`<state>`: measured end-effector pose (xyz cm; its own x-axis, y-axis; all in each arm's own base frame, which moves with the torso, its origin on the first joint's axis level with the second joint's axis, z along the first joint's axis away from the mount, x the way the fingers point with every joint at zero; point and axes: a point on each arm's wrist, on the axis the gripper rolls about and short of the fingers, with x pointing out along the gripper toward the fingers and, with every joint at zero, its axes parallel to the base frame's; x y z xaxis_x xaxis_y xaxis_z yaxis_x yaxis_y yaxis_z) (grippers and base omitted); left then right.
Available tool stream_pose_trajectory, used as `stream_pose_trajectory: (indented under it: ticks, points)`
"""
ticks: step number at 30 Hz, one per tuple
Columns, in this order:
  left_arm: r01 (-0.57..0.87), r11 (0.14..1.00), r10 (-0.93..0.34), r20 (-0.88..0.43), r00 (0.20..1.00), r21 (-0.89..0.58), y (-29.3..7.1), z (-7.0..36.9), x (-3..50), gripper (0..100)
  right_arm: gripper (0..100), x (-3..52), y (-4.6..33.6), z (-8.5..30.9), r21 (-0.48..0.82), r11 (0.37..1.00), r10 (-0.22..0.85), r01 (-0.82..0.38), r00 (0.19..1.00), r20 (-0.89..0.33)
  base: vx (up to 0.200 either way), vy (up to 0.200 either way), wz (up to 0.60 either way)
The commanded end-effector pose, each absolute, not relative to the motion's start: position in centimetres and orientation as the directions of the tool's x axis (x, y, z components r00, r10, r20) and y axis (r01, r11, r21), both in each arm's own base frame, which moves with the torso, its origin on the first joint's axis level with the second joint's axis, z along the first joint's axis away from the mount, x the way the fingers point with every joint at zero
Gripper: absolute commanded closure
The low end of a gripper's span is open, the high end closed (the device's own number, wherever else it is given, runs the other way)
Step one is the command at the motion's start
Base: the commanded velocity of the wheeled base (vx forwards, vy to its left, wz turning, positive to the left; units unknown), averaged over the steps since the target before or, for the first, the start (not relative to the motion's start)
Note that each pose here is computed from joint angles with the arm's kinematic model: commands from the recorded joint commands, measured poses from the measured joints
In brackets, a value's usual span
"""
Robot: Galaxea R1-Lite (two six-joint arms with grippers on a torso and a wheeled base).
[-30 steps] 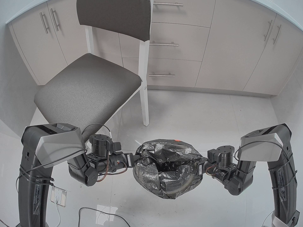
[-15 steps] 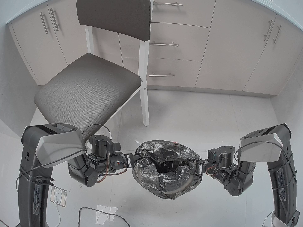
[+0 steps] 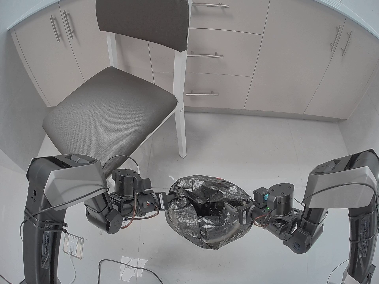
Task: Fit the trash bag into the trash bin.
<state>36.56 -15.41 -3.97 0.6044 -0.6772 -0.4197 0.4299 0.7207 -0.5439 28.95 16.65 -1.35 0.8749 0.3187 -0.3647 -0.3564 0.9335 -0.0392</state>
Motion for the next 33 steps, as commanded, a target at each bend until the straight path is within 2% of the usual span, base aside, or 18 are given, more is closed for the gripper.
stream_pose_trajectory:
  ticks: [1, 3, 10, 15, 33]
  points:
    - [0.431, 0.720, -0.678, -0.417, 0.606, -0.544, -15.4, -3.8, 36.5, 100, 0, 29.5, 18.4, 1.0, -0.096, 0.942, 0.281, -0.323, 0.910, -0.304, 0.000, 0.000, 0.00]
    - [0.429, 0.721, -0.676, -0.418, 0.606, -0.544, -15.4, -3.9, 36.5, 100, 0, 30.7, 19.0, 1.5, -0.140, 0.944, 0.246, -0.300, 0.919, -0.309, 0.000, 0.000, 0.00]
    - [0.430, 0.722, -0.676, -0.417, 0.608, -0.542, -15.4, -3.8, 36.5, 100, 0, 34.5, 21.4, 3.6, -0.190, 0.932, 0.228, -0.309, 0.907, -0.354, 0.000, 0.000, 0.00]
    - [0.432, 0.722, -0.676, -0.417, 0.608, -0.540, -15.4, -3.9, 36.5, 100, 0, 36.6, 23.0, 5.1, -0.213, 0.915, 0.225, -0.342, 0.873, -0.433, 0.000, 0.000, 0.00]
    - [0.433, 0.722, -0.676, -0.419, 0.606, -0.540, -15.4, -4.0, 36.5, 100, 0, 37.0, 23.6, 3.1, -0.251, 0.894, 0.207, -0.372, 0.838, -0.505, 0.000, 0.000, 0.00]
